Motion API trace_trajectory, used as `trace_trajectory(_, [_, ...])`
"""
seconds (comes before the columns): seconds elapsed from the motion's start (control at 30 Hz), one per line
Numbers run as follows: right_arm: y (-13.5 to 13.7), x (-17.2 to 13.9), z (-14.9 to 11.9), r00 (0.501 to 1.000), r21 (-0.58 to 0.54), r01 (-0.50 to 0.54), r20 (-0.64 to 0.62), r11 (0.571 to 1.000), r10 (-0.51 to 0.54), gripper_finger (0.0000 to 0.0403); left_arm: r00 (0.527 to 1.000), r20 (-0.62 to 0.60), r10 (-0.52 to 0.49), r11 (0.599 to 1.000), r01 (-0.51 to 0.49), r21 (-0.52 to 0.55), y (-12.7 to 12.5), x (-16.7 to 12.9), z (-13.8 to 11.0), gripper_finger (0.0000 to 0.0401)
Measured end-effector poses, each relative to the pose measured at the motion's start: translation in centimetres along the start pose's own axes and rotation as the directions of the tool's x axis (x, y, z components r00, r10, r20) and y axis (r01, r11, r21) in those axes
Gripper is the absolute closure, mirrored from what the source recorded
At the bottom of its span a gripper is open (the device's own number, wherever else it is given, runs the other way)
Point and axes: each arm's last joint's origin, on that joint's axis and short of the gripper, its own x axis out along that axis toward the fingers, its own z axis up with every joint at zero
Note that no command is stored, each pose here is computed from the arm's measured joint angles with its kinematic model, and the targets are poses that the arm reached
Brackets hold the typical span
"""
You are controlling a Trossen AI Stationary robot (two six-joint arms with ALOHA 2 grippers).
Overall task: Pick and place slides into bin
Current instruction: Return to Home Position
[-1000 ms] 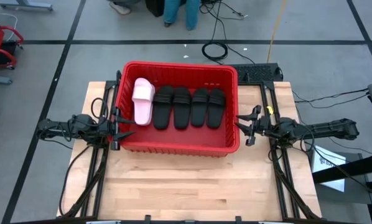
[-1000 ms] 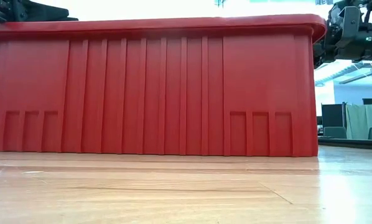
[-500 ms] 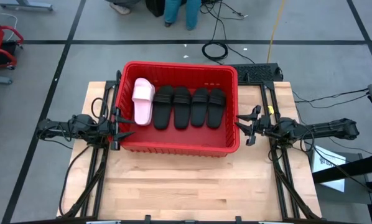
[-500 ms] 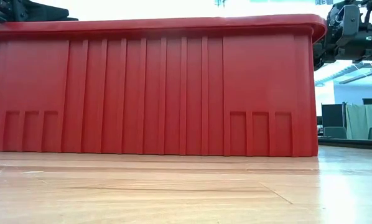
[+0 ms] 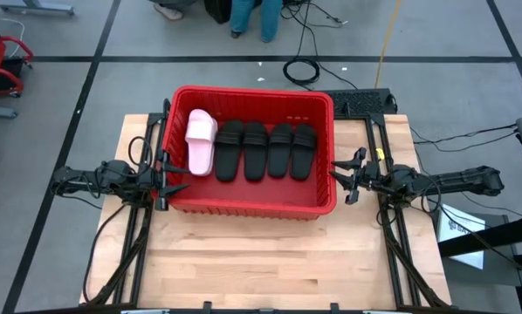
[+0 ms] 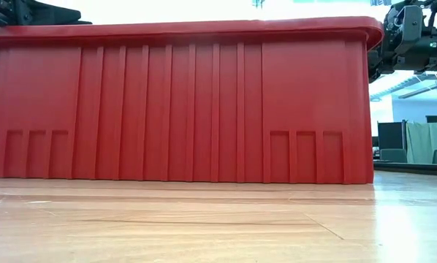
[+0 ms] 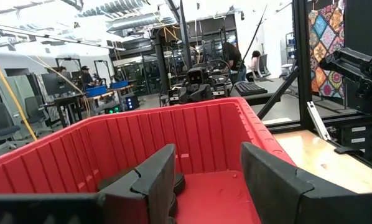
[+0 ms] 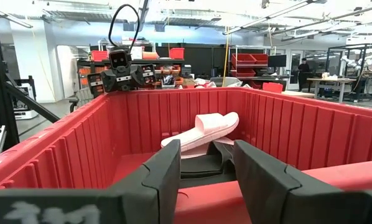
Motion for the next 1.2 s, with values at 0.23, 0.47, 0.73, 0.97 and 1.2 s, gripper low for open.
trace_trajectory(0.23, [0.0, 0.0, 0.01, 1.0, 0.001, 0.0, 0.001, 1.0, 0.0, 0.0264, 1.0, 0.0, 0.0, 1.0, 0.0, -0.002, 0.0, 0.0, 0.0, 0.0212])
trace_trajectory(0.47, [0.0, 0.0, 0.02, 1.0, 0.001, 0.0, 0.002, 1.0, 0.0, 0.0264, 1.0, 0.001, -0.001, 1.0, 0.001, -0.022, 0.0, 0.0, 0.01, 0.0212])
trace_trajectory(0.73, [0.0, 0.0, 0.02, 1.0, 0.001, 0.0, 0.002, 1.0, 0.0, 0.0264, 1.0, 0.001, -0.001, 0.994, 0.001, -0.108, 0.0, 0.0, 0.01, 0.0212])
trace_trajectory(0.97, [0.0, 0.0, 0.03, 1.0, 0.002, 0.0, 0.003, 1.0, 0.0, 0.0264, 1.0, 0.001, -0.001, 0.994, 0.001, -0.105, 0.0, 0.0, 0.01, 0.0212])
trace_trajectory(1.2, [-0.01, 0.0, 0.07, 1.0, 0.004, 0.002, 0.006, 1.0, -0.002, 0.0264, 1.0, 0.001, -0.001, 0.994, 0.001, -0.107, 0.0, 0.0, 0.01, 0.0212])
